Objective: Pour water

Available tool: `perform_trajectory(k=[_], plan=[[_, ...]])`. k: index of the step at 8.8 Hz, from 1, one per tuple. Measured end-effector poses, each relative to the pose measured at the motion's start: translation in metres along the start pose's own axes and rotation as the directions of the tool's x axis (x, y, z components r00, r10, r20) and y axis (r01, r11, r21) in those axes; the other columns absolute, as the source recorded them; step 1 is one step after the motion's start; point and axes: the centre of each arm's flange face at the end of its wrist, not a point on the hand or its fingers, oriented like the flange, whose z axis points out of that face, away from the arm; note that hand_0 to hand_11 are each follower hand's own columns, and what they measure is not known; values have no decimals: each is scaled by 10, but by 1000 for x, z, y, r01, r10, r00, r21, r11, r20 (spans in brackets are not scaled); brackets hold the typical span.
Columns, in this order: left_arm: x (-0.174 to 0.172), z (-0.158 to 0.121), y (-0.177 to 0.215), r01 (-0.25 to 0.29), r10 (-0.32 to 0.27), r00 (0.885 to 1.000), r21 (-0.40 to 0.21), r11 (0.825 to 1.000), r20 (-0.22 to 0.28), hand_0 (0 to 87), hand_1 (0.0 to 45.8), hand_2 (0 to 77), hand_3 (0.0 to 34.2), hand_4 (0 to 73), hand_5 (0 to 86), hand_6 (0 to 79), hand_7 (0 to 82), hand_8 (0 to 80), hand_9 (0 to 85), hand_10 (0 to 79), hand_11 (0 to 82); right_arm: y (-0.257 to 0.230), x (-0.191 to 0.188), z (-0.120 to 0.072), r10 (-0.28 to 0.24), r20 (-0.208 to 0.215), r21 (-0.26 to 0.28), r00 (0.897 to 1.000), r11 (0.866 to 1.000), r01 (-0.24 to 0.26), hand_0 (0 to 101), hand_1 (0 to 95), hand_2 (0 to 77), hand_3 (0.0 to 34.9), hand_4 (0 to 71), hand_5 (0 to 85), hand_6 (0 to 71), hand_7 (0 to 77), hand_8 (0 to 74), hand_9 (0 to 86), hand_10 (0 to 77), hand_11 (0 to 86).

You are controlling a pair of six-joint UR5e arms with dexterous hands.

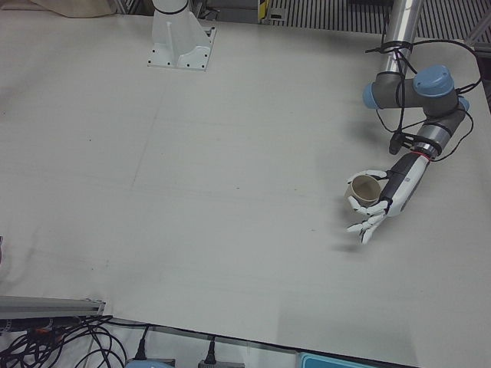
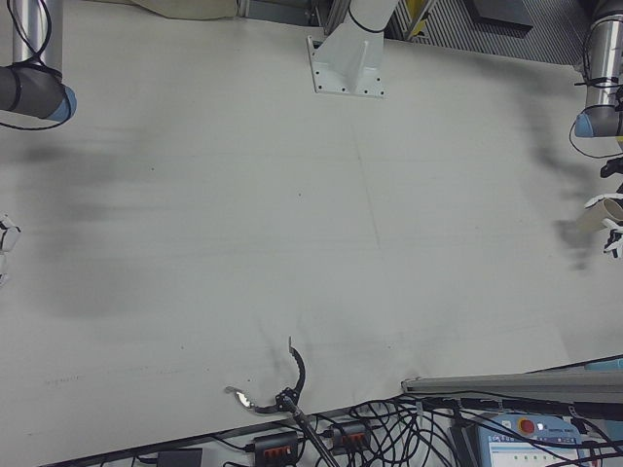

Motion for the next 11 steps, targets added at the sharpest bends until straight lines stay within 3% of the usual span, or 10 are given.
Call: perform_trajectory(k=[1,3,5,6,7,8,9,10,11], plan=[[-4,-3,-9,-13,13,1000,2,1000,2,805,300,262,0,382,464,158,169,54,16,49,104,1,32,6,7,6,11,1000,1000,-7,664,191,595,125,5,278,649,567,524,578,338,513],[-10,-9,-22,-39,39,999,7,999,4,803,300,262,0,382,469,158,169,54,16,49,109,2,58,10,18,15,-3,1000,1000,-18,678,191,595,125,5,278,649,567,529,584,338,513],[-13,-13,-30,-81,81,997,13,997,6,802,300,262,0,382,469,158,169,54,16,49,109,0,63,7,27,19,-7,999,1000,-27,722,191,595,124,5,267,644,567,529,584,311,475],[-14,-14,-32,-101,101,995,18,995,8,802,300,262,0,382,469,158,169,54,16,49,109,-3,61,4,32,22,-3,999,999,-32,724,207,595,121,38,262,584,605,529,584,273,453],[-16,-17,-35,-117,116,993,27,993,12,801,300,240,0,382,469,158,164,38,16,16,44,-6,58,-1,42,25,0,999,999,-42,759,207,595,121,65,262,584,605,529,584,262,398],[-18,-20,-39,-125,124,992,35,992,17,801,300,240,0,382,469,158,164,38,16,16,44,-10,52,-7,52,33,1,998,999,-52,721,245,535,118,0,158,529,600,529,584,147,295],[-20,-24,-43,-129,128,992,41,991,20,709,295,218,0,382,469,142,147,5,16,16,33,-13,47,-13,59,40,4,997,998,-59,604,278,464,121,0,98,431,540,529,584,5,169],[-21,-28,-46,-131,130,991,46,990,23,615,169,49,0,382,469,131,142,22,16,5,16,-15,42,-17,64,44,4,997,998,-64,551,169,224,121,0,49,180,327,529,584,0,11],[-22,-31,-48,-132,131,991,50,990,26,615,169,49,0,382,469,131,142,22,16,5,16,-15,38,-20,67,49,1,997,998,-67,551,169,224,121,0,49,180,327,529,584,0,11]])
